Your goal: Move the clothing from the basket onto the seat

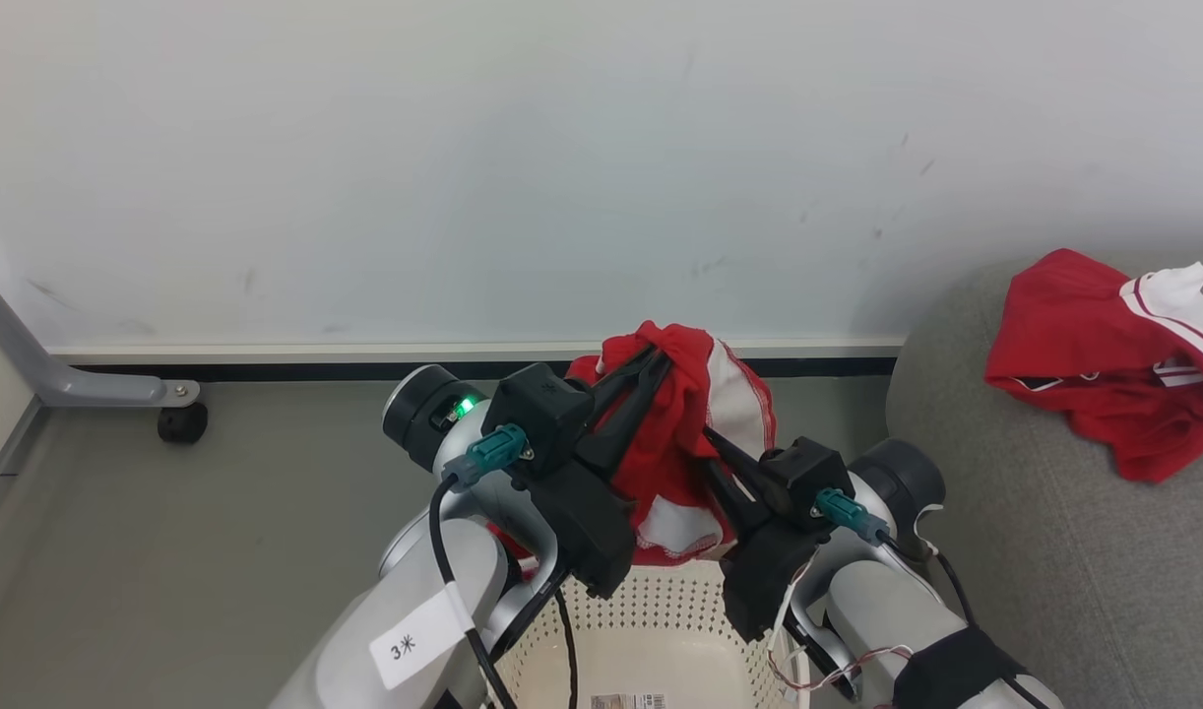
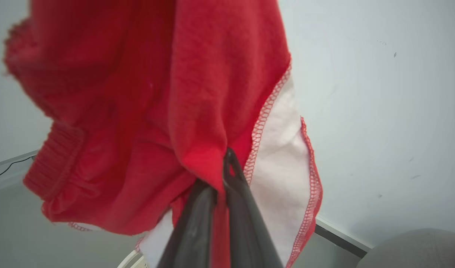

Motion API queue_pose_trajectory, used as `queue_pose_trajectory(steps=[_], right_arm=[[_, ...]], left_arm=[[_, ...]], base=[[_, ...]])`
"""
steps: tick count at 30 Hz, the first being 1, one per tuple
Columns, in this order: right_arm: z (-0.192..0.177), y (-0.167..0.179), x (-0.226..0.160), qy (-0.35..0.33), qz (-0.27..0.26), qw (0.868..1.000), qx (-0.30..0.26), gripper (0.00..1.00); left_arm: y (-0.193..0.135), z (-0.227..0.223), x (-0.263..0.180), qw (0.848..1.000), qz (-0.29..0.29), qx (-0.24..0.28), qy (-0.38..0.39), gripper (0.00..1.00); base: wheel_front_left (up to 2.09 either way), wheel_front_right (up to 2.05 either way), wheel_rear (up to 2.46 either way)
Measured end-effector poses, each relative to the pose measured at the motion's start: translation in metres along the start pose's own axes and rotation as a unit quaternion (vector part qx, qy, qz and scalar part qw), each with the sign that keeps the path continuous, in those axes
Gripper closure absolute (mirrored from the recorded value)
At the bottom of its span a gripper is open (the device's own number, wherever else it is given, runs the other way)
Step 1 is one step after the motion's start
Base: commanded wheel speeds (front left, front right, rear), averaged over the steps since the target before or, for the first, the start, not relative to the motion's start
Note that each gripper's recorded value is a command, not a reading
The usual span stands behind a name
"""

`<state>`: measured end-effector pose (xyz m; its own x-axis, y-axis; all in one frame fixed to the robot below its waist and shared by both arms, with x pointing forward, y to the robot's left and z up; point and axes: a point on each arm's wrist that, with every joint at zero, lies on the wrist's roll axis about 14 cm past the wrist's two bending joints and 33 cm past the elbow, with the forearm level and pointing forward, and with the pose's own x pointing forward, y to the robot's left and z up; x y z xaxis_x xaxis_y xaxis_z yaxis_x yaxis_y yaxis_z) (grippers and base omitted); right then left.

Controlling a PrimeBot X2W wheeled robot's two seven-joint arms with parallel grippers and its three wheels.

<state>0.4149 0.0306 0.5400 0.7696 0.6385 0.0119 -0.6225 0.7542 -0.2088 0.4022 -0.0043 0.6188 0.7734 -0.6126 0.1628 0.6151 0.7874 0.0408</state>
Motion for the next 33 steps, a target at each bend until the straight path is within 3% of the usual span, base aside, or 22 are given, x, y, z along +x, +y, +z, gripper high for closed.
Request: queue_pose_trajectory(steps=[8,9,10,11,12,13,14,25,33], right_arm=[[-0.008,-0.004,-0.002,0.009,-0.009,1.0,0.012,1.0],[-0.007,-0.006,-0.002,0.009,-0.012,1.0,0.015,1.0],[-0.006,-0.009,-0.002,0.008,-0.015,1.0,0.016,1.0],[-0.006,-0.012,-0.002,0.007,-0.019,1.0,0.017,1.0],[-0.007,-0.015,-0.003,0.009,-0.025,1.0,0.017,1.0],[-0.009,-0.02,-0.005,0.013,-0.032,0.999,0.019,1.0],[-0.011,-0.024,-0.006,0.015,-0.041,0.999,0.021,1.0],[-0.02,-0.088,-0.034,0.027,-0.134,0.99,0.026,1.0],[-0.022,-0.145,-0.083,0.029,-0.219,0.975,0.008,1.0]], left_arm=[[0.004,-0.005,0.001,1.0,0.01,-0.012,0.004,1.0],[0.005,-0.005,0.001,1.0,0.013,-0.015,0.005,0.74],[0.006,-0.007,0.001,1.0,0.014,-0.018,0.005,0.74],[0.006,-0.009,0.001,1.0,0.015,-0.022,0.007,0.62],[0.006,-0.012,0.001,1.0,0.016,-0.025,0.01,0.45],[0.005,-0.014,0.001,0.999,0.016,-0.027,0.012,0.18],[0.006,-0.015,0.001,0.999,0.017,-0.029,0.013,0.0],[0.002,-0.039,0.001,0.998,0.013,-0.046,0.031,0.0],[-0.029,-0.053,0.009,0.997,-0.028,-0.067,0.039,0.0]], base=[[0.0,0.0,0.0],[0.0,0.0,0.0],[0.0,0.0,0.0],[0.0,0.0,0.0],[0.0,0.0,0.0],[0.0,0.0,0.0],[0.0,0.0,0.0],[0.0,0.0,0.0],[0.0,0.0,0.0]])
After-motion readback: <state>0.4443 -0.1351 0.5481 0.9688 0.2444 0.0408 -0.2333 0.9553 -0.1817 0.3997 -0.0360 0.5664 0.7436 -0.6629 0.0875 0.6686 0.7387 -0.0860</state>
